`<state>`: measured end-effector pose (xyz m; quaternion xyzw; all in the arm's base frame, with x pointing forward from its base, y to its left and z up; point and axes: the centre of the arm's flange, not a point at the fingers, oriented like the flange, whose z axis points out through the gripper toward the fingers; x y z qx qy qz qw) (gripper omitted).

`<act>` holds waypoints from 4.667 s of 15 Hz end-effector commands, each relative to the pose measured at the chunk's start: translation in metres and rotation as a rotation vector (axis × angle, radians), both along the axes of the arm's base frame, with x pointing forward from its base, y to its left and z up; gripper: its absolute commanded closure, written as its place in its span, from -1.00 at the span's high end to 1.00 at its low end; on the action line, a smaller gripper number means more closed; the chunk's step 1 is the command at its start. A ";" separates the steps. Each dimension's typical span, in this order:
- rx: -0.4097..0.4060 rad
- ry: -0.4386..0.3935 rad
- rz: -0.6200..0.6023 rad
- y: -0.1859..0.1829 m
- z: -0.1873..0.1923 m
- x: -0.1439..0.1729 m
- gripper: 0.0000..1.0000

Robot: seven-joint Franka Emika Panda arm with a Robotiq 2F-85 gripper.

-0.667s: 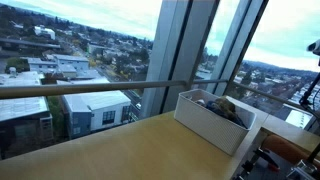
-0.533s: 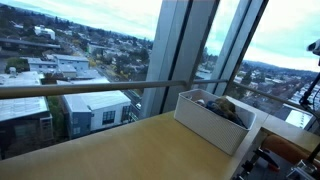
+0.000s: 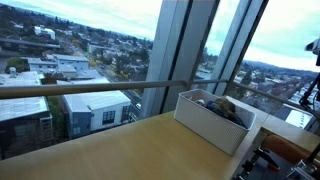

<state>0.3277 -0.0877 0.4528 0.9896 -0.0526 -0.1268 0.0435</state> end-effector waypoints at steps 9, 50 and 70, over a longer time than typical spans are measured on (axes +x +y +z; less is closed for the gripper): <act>0.003 -0.395 0.076 -0.004 0.007 0.182 1.00; 0.053 -0.211 -0.061 0.225 -0.021 0.291 -0.95; 0.023 -0.240 0.012 0.210 -0.131 0.263 1.00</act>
